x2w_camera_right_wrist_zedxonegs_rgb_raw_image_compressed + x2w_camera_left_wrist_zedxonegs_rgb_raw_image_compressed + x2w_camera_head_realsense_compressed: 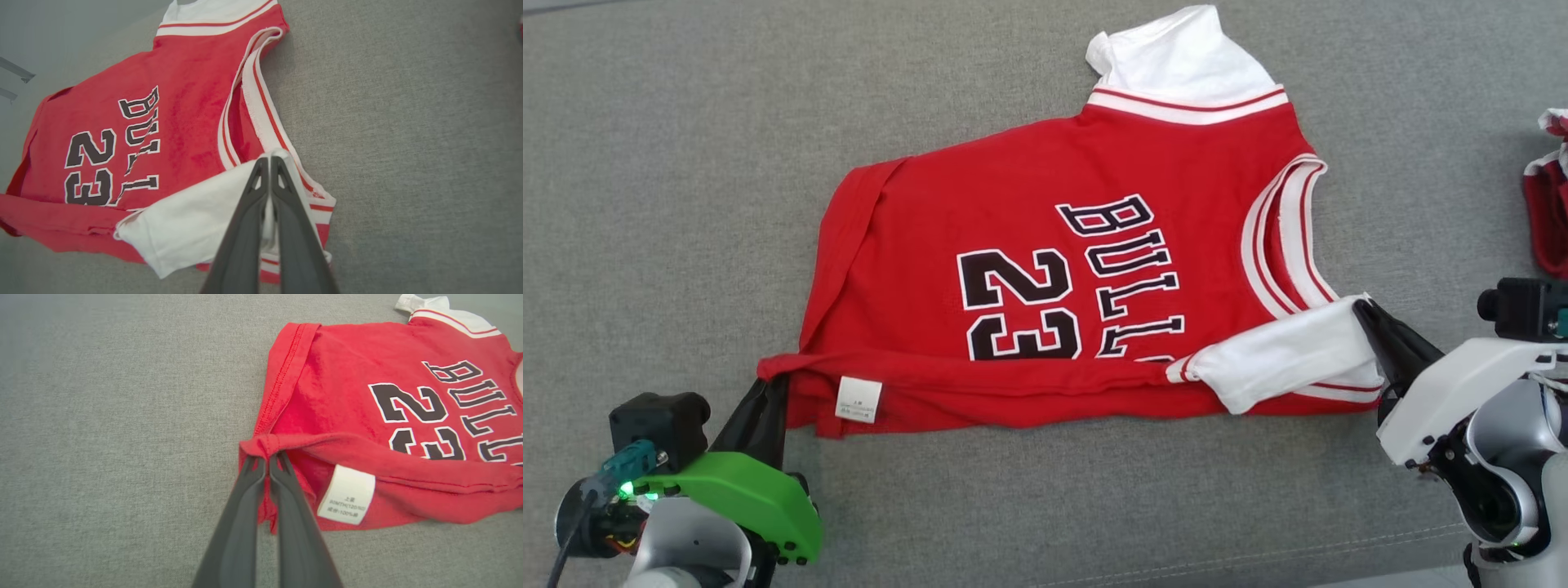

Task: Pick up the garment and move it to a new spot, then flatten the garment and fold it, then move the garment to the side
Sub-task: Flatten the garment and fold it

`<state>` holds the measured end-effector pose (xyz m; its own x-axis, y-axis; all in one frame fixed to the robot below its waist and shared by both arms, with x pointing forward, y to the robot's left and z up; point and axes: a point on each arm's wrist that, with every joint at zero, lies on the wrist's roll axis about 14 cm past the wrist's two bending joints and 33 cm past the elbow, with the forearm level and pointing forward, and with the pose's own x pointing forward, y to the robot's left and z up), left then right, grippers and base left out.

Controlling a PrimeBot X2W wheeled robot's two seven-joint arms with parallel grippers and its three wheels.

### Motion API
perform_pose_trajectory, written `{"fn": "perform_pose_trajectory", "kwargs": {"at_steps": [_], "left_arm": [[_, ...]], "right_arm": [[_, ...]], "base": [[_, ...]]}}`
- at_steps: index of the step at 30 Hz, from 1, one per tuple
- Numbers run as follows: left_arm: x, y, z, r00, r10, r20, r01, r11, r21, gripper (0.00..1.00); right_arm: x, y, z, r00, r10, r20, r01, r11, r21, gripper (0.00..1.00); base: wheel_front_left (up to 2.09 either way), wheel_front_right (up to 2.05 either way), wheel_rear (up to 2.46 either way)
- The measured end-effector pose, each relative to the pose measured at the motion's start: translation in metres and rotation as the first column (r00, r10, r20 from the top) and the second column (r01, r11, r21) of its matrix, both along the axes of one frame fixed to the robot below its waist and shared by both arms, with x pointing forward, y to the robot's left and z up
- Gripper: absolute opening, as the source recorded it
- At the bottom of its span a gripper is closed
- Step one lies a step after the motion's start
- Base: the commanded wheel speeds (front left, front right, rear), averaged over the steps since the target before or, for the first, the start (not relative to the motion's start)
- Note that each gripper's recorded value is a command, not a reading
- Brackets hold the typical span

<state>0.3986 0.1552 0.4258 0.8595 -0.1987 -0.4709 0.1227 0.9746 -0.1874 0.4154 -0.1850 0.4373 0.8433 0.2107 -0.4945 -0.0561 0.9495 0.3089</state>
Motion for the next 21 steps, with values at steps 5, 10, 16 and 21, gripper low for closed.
{"fn": "perform_pose_trajectory", "kwargs": {"at_steps": [5, 10, 16, 21], "left_arm": [[0.007, -0.001, -0.028, 0.999, 0.008, -0.053, -0.009, 1.000, -0.019, 0.00], [0.012, -0.004, -0.038, 0.998, 0.007, -0.061, -0.009, 0.999, -0.034, 1.00], [0.018, -0.005, -0.033, 0.999, 0.046, -0.004, -0.047, 0.995, -0.091, 1.00], [0.029, -0.004, -0.006, 0.984, 0.111, 0.136, -0.092, 0.986, -0.137, 1.00]], "right_arm": [[0.024, 0.001, -0.017, 1.000, -0.020, 0.010, 0.020, 1.000, 0.017, 0.00], [0.034, 0.005, -0.031, 0.999, -0.032, 0.010, 0.031, 0.999, 0.037, 0.00], [0.049, 0.002, -0.017, 0.984, -0.102, 0.146, 0.091, 0.992, 0.084, 1.00], [0.052, -0.016, 0.010, 0.938, -0.178, 0.299, 0.161, 0.984, 0.081, 1.00]], "base": [[0.00, 0.00, 0.00], [0.00, 0.00, 0.00], [0.00, 0.00, 0.00], [0.00, 0.00, 0.00]]}}
